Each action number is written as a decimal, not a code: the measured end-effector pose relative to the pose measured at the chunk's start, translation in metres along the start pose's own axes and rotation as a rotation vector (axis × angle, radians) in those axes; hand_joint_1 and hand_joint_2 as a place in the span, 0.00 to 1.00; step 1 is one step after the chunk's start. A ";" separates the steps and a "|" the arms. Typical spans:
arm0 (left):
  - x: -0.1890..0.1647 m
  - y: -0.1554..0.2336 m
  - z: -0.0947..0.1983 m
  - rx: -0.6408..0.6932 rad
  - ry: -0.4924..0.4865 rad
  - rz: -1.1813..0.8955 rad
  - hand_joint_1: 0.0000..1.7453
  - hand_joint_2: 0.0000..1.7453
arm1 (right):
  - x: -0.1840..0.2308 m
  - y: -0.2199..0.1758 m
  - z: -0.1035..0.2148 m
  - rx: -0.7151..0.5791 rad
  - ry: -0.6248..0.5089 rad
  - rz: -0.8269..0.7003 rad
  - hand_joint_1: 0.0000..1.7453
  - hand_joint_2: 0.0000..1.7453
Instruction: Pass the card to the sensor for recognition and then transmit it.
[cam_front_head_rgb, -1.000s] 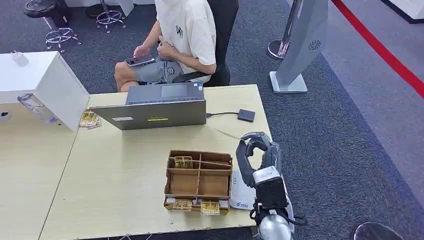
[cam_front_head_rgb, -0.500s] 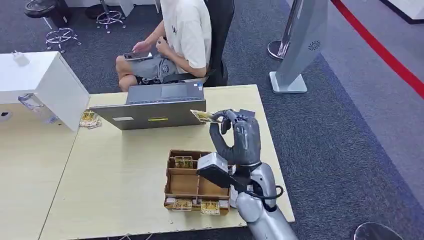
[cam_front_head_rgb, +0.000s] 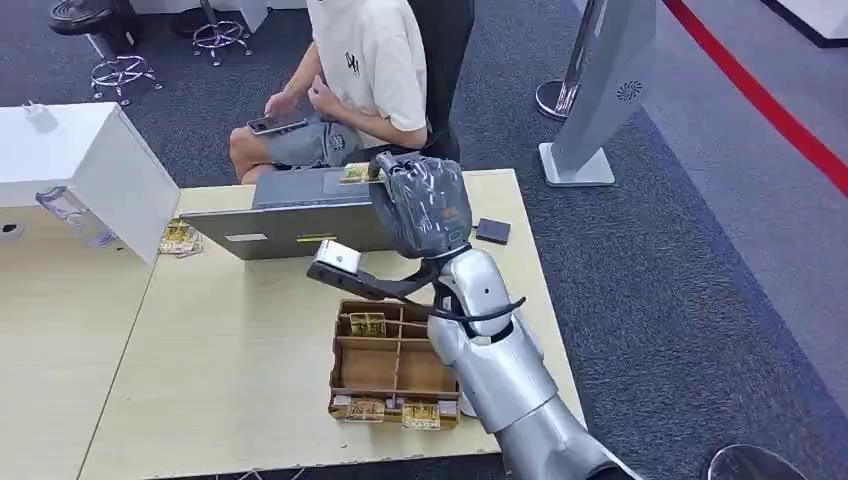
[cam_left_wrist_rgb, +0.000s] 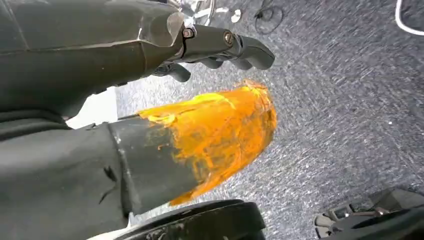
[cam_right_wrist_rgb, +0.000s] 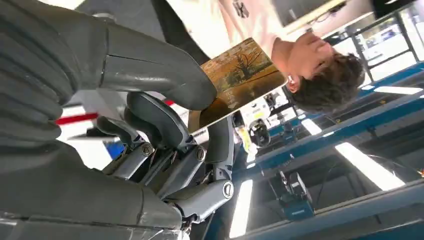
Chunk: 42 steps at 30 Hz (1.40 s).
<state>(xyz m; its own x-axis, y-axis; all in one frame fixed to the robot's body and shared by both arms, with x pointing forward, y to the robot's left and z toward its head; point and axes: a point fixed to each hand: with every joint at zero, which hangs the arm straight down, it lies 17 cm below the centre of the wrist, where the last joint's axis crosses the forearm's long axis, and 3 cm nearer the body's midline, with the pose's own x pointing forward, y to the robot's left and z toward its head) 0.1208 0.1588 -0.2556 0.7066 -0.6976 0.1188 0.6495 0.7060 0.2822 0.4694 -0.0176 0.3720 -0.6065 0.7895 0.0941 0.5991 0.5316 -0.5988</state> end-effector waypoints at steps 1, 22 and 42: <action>0.002 0.001 0.000 -0.001 -0.003 -0.008 0.00 0.00 | 0.000 0.003 -0.003 0.009 0.000 0.018 1.00 1.00; 0.088 0.105 0.010 -0.010 0.106 0.066 0.00 0.00 | 0.146 0.032 -0.031 0.118 -0.139 -0.217 1.00 1.00; 0.076 0.086 0.021 -0.247 0.142 -0.087 0.00 0.00 | 0.172 0.043 -0.017 0.175 -0.201 -0.322 1.00 1.00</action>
<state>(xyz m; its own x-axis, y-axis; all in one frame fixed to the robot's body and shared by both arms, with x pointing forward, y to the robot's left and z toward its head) 0.2248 0.1636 -0.2020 0.6662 -0.7449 -0.0346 0.7457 0.6649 0.0430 0.3999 0.1461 0.3761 -0.8488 0.5065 0.1515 0.2747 0.6673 -0.6923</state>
